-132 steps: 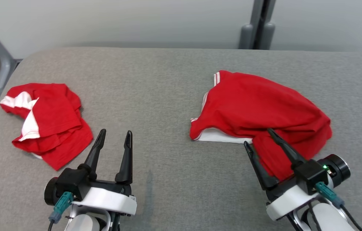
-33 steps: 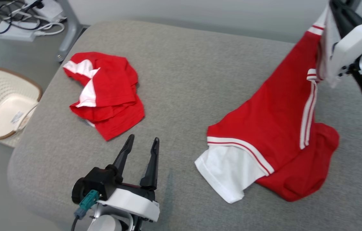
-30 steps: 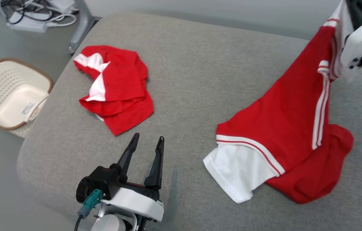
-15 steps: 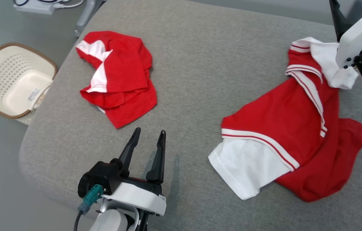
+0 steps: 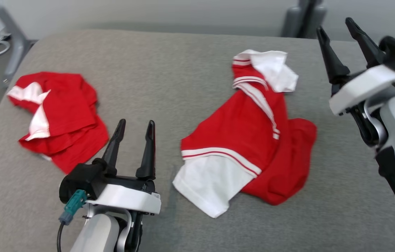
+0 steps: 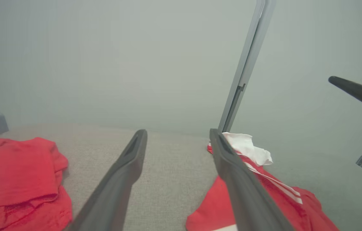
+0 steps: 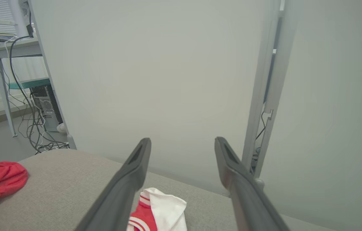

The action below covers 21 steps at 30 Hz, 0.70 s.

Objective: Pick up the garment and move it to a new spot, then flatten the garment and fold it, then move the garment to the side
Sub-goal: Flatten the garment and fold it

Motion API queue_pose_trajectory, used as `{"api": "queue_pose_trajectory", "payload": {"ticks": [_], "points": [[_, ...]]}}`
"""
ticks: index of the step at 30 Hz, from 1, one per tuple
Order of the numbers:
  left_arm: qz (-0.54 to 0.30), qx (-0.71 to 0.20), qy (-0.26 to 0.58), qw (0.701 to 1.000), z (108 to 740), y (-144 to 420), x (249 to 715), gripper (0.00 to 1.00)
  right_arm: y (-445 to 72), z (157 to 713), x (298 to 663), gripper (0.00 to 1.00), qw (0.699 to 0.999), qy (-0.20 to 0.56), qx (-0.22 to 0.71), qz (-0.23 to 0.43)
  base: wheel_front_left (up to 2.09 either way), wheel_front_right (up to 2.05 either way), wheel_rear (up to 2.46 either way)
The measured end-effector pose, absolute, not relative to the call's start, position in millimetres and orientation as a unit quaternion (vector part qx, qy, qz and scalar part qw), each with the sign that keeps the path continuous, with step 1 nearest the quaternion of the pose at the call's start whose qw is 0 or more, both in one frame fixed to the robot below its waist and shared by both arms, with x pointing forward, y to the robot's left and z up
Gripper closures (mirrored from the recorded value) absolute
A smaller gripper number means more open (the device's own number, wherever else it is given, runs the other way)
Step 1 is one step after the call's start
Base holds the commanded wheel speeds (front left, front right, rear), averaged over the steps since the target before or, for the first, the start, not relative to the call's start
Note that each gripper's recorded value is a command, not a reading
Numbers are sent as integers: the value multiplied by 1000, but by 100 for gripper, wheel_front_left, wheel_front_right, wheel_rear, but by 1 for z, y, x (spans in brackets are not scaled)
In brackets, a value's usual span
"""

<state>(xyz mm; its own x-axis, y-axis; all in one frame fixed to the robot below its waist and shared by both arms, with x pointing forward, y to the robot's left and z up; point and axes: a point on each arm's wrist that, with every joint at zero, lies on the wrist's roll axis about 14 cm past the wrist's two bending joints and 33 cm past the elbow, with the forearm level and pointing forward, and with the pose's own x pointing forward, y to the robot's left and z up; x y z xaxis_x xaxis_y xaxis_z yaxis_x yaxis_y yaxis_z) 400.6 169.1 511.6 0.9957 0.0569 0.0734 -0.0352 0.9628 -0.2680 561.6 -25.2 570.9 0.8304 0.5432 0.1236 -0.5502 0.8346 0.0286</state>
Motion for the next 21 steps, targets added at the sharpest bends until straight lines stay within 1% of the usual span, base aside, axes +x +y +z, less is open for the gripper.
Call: {"api": "queue_pose_trajectory", "payload": {"ticks": [4,8,13,17,21], "points": [[-5,-139,-55,989,522,153,410,0,-71,581,535,0,966,-89,40,241,0,0,0],[-36,-146,-63,987,529,133,413,0,-103,565,494,0,973,-91,7,212,0,0,0],[-62,-148,-60,985,530,114,415,0,-138,562,460,0,983,-103,24,150,0,0,0],[-87,-151,-54,983,528,96,417,0,-158,563,442,0,987,-114,45,105,0,0,0],[-122,-152,-34,980,516,71,420,0,-164,557,435,0,989,-112,49,85,0,0,0]]}}
